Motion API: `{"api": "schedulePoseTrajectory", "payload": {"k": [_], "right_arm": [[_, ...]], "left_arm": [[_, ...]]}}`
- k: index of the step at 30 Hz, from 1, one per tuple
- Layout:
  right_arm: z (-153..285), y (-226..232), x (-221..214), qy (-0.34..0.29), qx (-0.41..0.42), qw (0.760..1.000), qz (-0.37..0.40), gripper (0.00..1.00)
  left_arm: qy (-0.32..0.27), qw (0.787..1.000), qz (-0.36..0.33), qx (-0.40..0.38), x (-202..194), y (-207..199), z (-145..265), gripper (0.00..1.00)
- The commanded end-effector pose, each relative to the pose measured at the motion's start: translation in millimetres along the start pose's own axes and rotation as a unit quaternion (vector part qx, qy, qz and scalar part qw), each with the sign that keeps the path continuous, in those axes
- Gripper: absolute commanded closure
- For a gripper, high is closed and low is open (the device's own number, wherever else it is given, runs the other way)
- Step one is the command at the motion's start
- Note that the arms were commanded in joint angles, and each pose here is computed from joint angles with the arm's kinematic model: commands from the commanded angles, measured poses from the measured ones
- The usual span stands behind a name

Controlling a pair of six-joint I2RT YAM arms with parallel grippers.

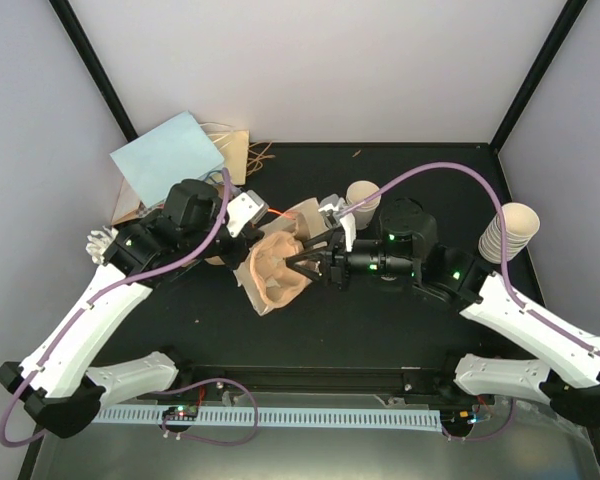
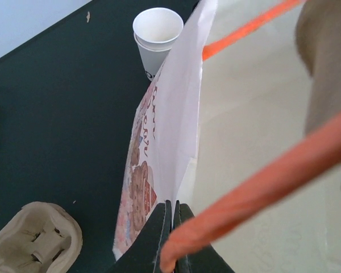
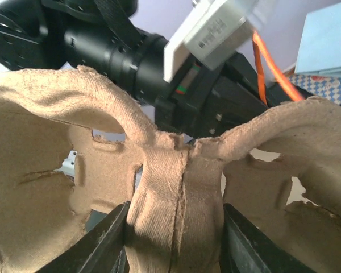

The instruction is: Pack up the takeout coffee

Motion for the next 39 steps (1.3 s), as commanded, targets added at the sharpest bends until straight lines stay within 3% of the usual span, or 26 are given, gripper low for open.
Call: {"api": "schedulePoseTrajectory", "payload": {"k": [1, 15, 24, 39], "right_arm": [[-6, -8, -12, 0.022, 0.001, 1.0, -0.02, 0.59], [-10, -29, -28, 0.046, -0.052, 0.997, -0.038, 0.61], [1, -11, 2, -0.008, -0.038, 0.998, -0.048, 0.57], [20, -14, 14, -0.031, -0.051, 0.996, -0.064, 0.57]], "left_arm": [[-0.031, 0.999, -0.021, -0.02, 9, -9, 10, 0.98], [-0.028, 0.999, -0.026, -0.028, 7, -12, 8, 0.98], [-0.02, 0.999, -0.029, -0.032, 5, -14, 3, 0.98], [-0.001, 0.999, -0.033, -0.017, 2, -12, -5, 0.98]]}}
Point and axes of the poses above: each gripper's point midway between its finger pads, its own z axis back along the fingers, its own y axis along the line the jaws close on, x = y × z, the point moved 4 cm from there along z, back along the fingers, and after that the axes turned 2 degrees about -z, right-handed, at the moved point
